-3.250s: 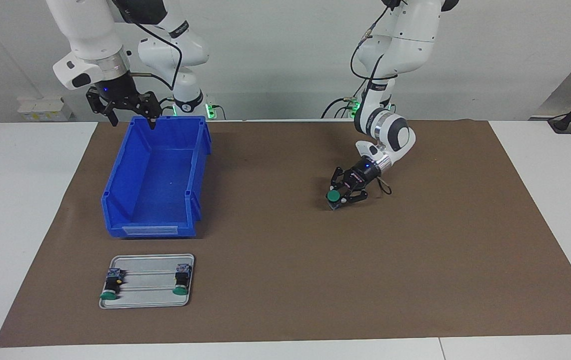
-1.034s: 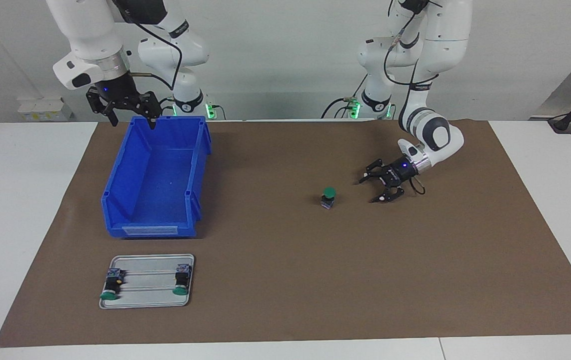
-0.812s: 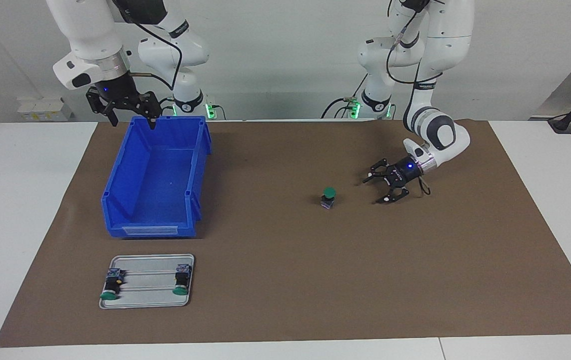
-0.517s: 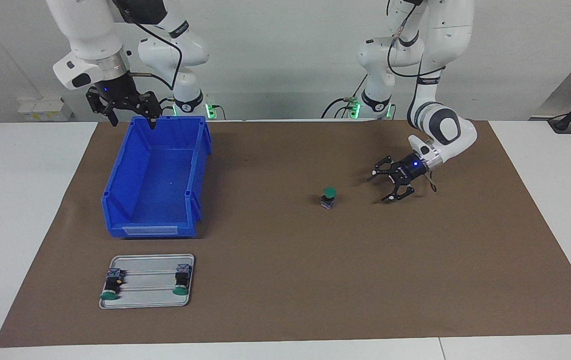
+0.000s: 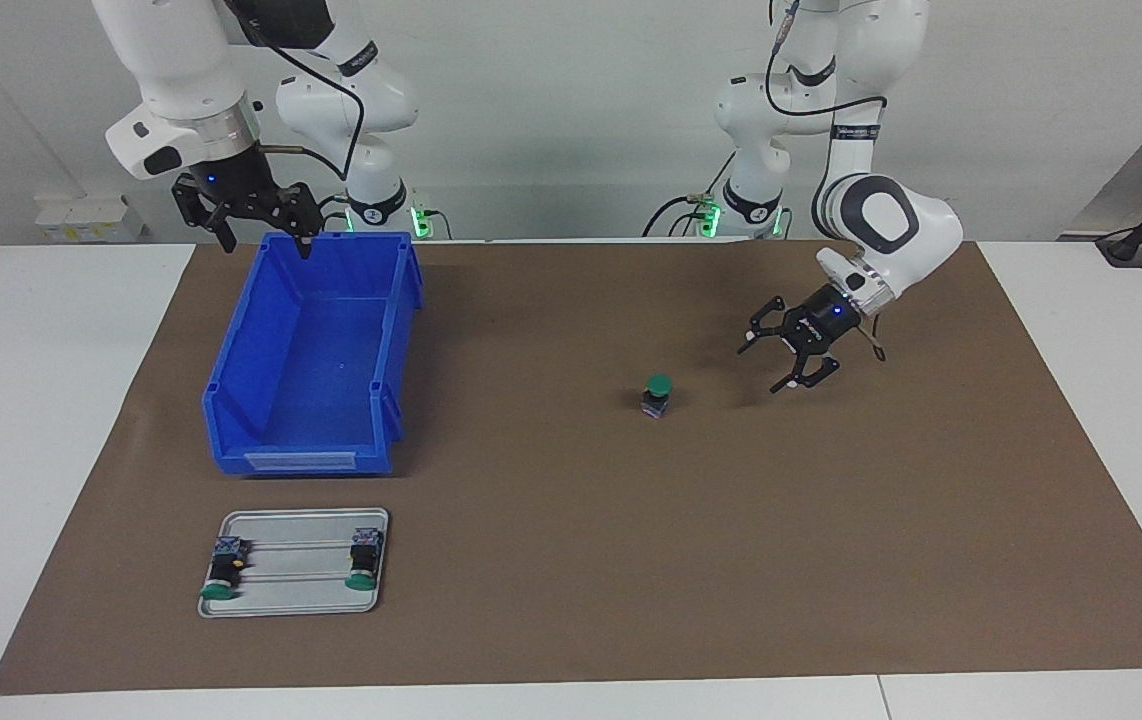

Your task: Place and press button with both arms

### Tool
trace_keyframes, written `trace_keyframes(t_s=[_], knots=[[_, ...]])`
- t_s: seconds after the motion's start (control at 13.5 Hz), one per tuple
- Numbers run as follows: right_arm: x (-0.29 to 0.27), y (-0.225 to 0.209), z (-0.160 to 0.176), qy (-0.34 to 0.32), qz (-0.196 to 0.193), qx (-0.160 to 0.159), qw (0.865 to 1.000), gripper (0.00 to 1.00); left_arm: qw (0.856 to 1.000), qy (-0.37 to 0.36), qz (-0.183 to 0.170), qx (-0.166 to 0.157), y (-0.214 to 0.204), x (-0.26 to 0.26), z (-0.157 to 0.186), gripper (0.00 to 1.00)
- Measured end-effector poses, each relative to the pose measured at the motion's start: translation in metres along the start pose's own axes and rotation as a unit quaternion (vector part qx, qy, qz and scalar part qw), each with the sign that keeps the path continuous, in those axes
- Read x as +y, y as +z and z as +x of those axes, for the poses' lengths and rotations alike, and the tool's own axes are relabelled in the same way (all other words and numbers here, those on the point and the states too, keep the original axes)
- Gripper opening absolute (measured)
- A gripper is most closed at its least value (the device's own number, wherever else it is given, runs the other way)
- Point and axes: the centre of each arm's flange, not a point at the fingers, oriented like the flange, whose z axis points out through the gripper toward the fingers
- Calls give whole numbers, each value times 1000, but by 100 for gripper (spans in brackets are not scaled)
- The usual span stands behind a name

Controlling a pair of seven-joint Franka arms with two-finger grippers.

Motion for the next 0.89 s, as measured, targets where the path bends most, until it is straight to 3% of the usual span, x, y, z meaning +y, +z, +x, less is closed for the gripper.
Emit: trace_keyframes(t_s=[0.22,0.37,0.59,0.89], knots=[[0,0,0,0,0,0,1000,100,1000,-13,5,5,-4,7,20,83],[0,0,0,0,0,0,1000,100,1000,-19,9,-7,-10,5,41,83],[0,0,0,0,0,0,1000,100,998,-38,7,-47,-18,8,78,83],[0,0,0,0,0,0,1000,100,991,-67,43,-105,-27,18,124,83]])
